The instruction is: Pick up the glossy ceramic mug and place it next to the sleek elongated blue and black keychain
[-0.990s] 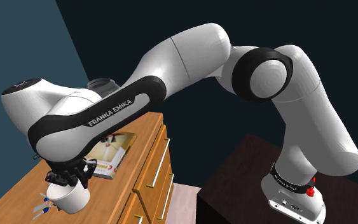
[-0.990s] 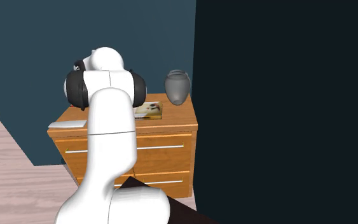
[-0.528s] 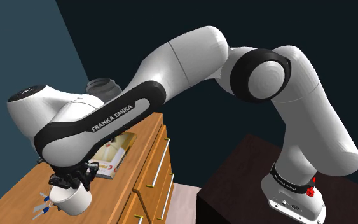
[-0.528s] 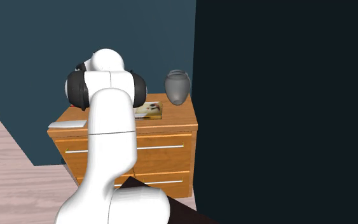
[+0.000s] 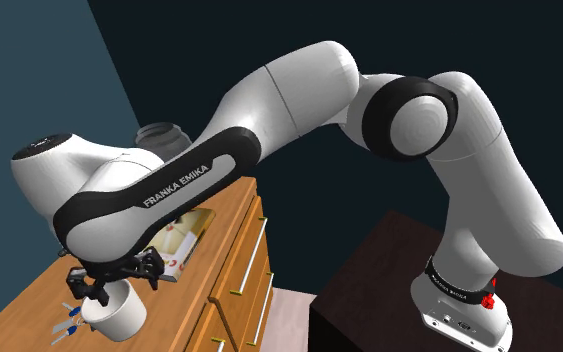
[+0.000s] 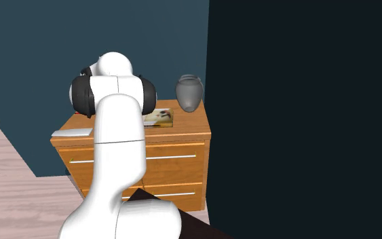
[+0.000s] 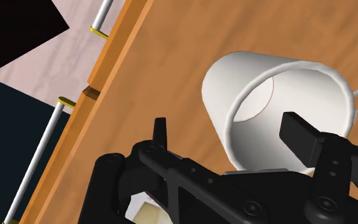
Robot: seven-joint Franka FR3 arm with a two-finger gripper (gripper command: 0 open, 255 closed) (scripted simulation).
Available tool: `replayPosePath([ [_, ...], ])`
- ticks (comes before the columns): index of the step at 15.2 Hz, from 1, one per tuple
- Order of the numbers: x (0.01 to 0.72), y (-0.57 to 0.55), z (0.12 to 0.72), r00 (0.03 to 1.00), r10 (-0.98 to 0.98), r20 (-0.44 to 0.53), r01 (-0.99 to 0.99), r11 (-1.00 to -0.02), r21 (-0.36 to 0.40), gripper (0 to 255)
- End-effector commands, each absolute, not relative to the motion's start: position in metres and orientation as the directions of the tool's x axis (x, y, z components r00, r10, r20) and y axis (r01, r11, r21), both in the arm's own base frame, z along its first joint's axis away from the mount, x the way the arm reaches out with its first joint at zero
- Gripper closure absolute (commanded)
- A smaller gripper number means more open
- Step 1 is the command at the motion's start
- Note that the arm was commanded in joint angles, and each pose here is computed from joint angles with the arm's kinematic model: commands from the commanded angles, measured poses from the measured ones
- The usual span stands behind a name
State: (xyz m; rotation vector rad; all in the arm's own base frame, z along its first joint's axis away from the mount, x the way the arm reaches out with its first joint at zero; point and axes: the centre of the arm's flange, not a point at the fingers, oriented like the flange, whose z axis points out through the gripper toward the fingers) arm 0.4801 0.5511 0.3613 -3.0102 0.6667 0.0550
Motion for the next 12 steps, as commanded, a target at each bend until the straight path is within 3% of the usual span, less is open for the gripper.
replayPosePath([
  [1,0.480,0.550,0.374,0.906,-0.421,-0.047,-0.423,-0.905,-0.049,0],
  [4,0.481,0.548,0.411,0.906,-0.421,-0.047,-0.423,-0.905,-0.049,0],
  [12,0.481,0.548,0.411,0.906,-0.421,-0.047,-0.423,-0.905,-0.049,0],
])
